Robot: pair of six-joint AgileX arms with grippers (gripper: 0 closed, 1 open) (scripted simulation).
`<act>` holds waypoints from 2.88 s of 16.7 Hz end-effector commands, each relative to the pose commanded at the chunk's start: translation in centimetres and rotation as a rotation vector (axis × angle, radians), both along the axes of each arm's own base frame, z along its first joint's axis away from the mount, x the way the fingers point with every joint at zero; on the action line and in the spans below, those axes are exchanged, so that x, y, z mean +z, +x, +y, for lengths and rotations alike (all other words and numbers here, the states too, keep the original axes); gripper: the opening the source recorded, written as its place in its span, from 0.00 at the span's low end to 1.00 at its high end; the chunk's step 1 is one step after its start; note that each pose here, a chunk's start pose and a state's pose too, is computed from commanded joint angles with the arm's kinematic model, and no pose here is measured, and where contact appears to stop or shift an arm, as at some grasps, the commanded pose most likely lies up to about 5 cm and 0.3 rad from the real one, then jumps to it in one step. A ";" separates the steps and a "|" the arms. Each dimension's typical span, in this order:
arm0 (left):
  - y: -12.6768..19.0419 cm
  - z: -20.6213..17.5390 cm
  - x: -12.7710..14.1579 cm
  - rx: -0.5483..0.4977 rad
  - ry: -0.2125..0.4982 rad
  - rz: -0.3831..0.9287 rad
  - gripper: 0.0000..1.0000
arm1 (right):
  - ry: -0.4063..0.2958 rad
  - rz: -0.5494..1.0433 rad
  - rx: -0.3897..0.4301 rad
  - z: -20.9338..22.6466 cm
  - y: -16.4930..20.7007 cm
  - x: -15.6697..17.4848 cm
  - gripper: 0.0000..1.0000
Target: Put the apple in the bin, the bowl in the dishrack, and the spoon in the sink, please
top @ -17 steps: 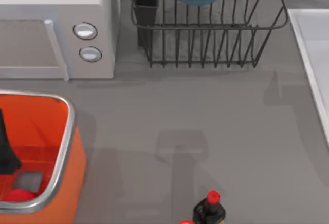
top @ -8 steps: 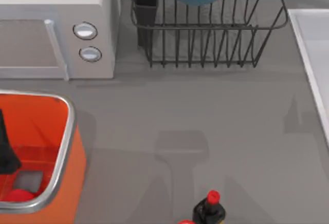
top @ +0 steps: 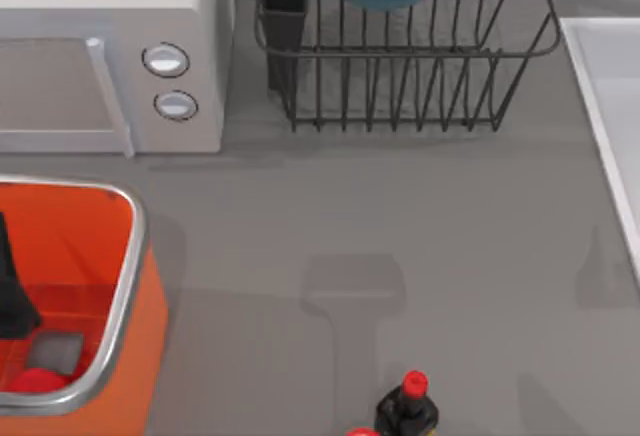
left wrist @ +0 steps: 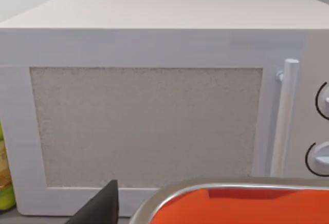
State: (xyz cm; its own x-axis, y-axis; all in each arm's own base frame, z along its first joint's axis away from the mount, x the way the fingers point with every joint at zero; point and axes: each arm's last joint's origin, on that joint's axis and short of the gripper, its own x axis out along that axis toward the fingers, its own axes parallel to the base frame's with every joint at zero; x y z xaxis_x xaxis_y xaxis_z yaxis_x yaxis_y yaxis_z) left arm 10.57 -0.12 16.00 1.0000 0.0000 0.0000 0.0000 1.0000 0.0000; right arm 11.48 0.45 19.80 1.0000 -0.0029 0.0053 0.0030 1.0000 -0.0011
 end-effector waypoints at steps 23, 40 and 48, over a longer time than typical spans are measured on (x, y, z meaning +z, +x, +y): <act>0.0 0.0 0.0 0.000 0.000 0.000 1.00 | -0.398 0.575 -0.084 -3.2 1.0 -0.6 1.00; 0.0 0.0 0.0 0.000 0.000 0.000 1.00 | -0.639 1.470 0.531 -11.8 6.8 -0.5 1.00; 0.0 0.0 0.0 0.000 0.000 0.000 1.00 | -0.641 1.467 0.528 -12.3 7.6 -5.2 1.00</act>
State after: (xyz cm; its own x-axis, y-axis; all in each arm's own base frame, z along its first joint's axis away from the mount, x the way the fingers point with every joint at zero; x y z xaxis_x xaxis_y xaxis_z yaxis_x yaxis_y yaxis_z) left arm 10.57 -0.12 16.00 1.0000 0.0000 0.0000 0.0000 1.0000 0.0000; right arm 19.06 -11.88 14.56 0.0526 -0.0565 -0.9970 -0.6808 0.7284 -0.0772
